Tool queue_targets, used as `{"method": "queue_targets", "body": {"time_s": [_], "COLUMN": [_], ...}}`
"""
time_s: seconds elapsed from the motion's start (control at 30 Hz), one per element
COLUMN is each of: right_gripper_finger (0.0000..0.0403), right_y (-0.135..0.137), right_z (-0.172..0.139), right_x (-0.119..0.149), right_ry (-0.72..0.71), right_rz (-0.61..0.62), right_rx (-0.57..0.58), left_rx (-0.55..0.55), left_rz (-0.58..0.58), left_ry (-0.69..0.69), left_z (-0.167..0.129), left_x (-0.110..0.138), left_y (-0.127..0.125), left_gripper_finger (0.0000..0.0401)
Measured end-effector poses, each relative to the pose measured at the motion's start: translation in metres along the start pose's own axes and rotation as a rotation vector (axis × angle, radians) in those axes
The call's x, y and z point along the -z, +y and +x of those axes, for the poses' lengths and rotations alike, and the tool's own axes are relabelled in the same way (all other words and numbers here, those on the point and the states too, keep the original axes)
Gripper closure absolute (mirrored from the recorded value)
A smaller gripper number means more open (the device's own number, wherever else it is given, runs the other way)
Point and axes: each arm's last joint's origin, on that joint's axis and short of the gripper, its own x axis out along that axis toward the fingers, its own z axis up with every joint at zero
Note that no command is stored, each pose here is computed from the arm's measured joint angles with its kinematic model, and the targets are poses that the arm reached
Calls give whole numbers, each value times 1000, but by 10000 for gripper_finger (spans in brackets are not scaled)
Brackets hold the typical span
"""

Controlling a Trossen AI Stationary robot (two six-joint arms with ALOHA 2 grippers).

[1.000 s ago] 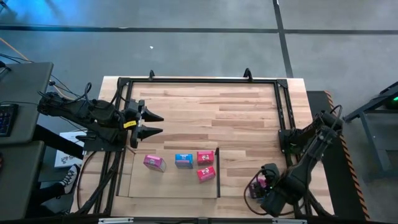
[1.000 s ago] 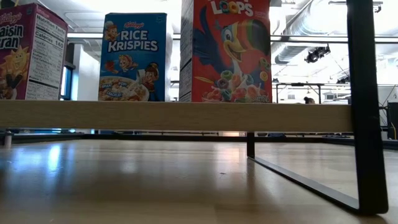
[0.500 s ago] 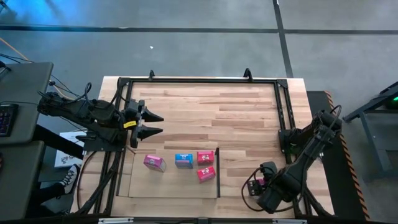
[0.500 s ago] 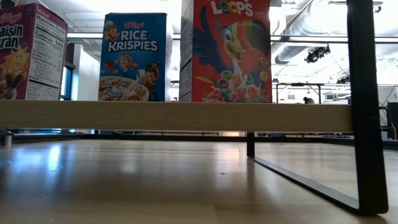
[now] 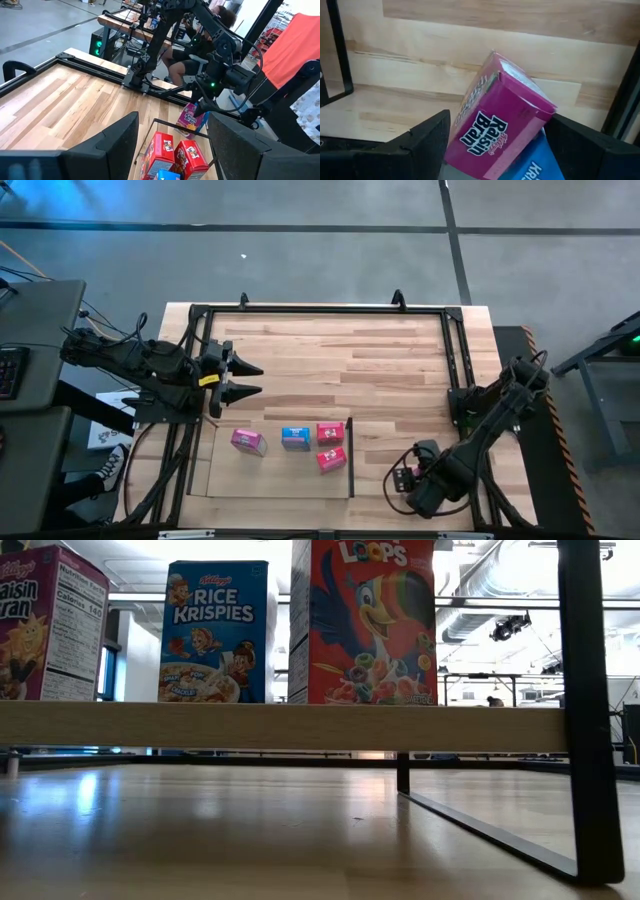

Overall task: Stack cereal on shelf
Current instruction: Put the purple cereal box on the shelf

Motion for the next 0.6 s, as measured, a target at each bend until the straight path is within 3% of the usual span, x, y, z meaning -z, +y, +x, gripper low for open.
{"method": "queue_targets", "body": {"time_s": [0.33, 0.6], "right_gripper_finger": [108, 168], "right_y": [5, 4], "right_z": [0, 0], "right_x": [-5, -9], "right_ry": [-4, -21], "right_rz": [4, 1], "right_rx": [-4, 17], "left_rx": [-1, 0], "left_rz": [26, 26], "left_ry": [3, 2], "left_z": [0, 0], "left_x": [0, 0], "left_y": [0, 0], "left_gripper_finger": [172, 172]}}
